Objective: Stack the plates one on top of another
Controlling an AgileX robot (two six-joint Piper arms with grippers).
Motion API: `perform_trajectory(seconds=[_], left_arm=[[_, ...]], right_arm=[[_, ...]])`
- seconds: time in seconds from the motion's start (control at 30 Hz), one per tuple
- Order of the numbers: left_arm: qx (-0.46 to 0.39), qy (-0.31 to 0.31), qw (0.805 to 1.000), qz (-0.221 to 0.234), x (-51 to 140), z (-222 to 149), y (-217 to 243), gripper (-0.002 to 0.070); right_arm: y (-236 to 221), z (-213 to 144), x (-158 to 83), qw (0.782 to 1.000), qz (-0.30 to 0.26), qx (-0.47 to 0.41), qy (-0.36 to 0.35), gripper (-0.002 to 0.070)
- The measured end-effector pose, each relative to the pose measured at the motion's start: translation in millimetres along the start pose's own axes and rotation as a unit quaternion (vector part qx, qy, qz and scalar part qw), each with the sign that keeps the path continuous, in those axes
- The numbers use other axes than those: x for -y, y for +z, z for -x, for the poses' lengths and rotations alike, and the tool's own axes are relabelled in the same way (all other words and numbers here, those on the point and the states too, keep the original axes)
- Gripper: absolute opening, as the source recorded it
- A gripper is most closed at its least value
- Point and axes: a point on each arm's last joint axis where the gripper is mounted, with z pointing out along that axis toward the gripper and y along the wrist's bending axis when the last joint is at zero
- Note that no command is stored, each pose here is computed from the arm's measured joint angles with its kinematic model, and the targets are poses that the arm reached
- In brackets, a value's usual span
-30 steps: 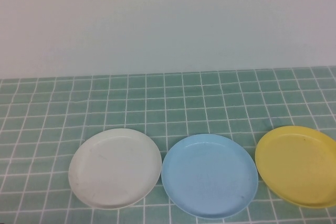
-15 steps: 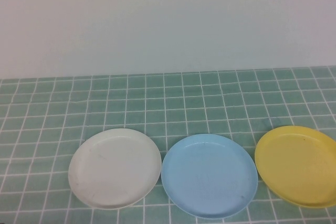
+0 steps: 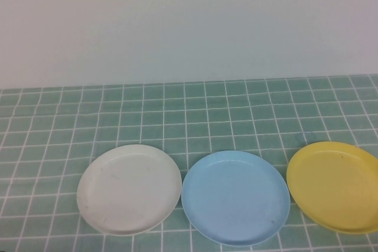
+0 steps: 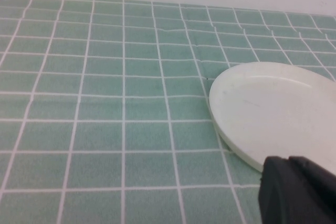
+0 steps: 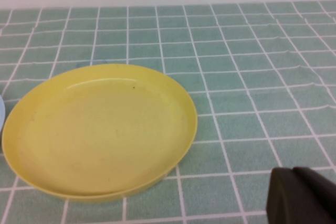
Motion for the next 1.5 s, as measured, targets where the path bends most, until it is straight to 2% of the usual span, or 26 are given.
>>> perform_trajectory(seconds=[0.9,1.17,1.5], left_arm=[[0.047,-0.001,0.999,0.005,-1.0,8.5,-0.4,0.0000],[0.135,-0.036,0.990,0.008,-2.4,24.3,-3.3,0.0000],[0.130,-0.038,0.991,0.007,-2.2,23.4,-3.1,0.0000]], right_arm=[[0.0,0.0,0.0,1.000,0.000,0.000,0.000,-0.0002],[0.0,0.2,0.0,1.000,0.000,0.001,0.000,-0.0002],[-0.1,4.4,-0.3,1.000,0.002,0.024,0.000,-0.0002]])
